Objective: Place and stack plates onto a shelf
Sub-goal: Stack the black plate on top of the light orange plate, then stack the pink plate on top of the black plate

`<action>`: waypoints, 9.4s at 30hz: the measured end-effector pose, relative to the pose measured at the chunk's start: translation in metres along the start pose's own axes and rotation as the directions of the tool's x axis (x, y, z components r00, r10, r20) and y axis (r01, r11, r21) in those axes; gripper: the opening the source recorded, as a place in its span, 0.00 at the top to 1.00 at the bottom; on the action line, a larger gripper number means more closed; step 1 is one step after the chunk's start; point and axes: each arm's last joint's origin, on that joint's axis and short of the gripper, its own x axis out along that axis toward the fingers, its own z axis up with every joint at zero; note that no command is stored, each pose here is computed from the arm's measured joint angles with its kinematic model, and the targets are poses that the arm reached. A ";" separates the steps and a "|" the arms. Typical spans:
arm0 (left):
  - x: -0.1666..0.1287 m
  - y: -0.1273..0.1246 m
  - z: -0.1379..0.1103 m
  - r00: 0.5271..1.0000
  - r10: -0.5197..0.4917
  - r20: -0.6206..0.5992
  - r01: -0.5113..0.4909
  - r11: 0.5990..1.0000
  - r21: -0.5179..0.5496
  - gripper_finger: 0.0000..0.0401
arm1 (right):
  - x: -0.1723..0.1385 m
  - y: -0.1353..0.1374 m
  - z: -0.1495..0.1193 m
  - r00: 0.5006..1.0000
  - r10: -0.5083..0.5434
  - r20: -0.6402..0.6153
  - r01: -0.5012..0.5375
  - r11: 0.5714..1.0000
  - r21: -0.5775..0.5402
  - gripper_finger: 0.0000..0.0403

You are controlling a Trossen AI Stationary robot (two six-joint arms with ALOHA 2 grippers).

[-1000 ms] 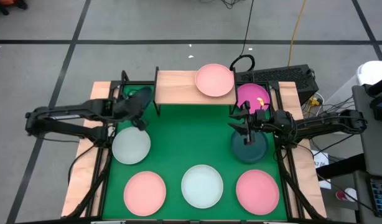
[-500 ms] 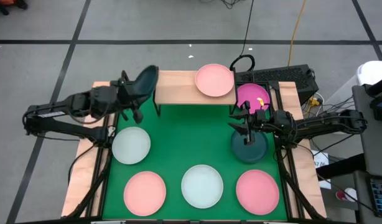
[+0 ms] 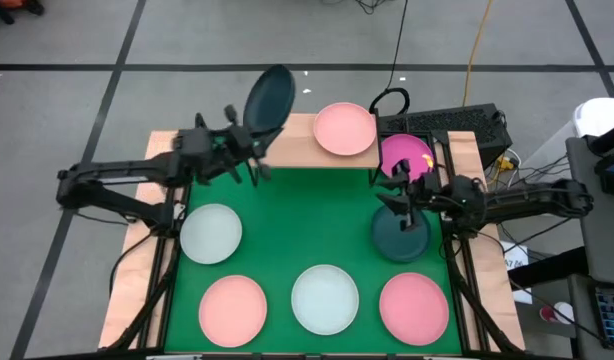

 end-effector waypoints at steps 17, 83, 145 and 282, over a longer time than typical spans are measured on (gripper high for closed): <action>0.135 -0.035 -0.024 0.948 -0.079 -0.310 0.181 0.931 0.316 0.88 | -0.029 0.006 0.027 1.000 0.004 0.011 -0.004 1.000 -0.010 0.65; 0.191 -0.082 -0.101 0.885 -0.221 -0.411 0.317 0.931 0.182 0.88 | -0.033 0.007 0.034 0.999 0.007 0.053 -0.003 0.997 -0.081 0.65; 0.006 -0.056 0.007 0.780 -0.422 -0.462 0.419 0.901 -0.114 0.58 | -0.032 0.006 0.032 0.999 0.005 0.042 -0.002 0.997 -0.080 0.65; -0.098 -0.072 -0.084 0.886 -0.462 0.043 0.441 0.811 -0.385 0.58 | 0.007 -0.060 0.032 0.455 -0.708 -0.540 0.539 0.701 -0.466 1.00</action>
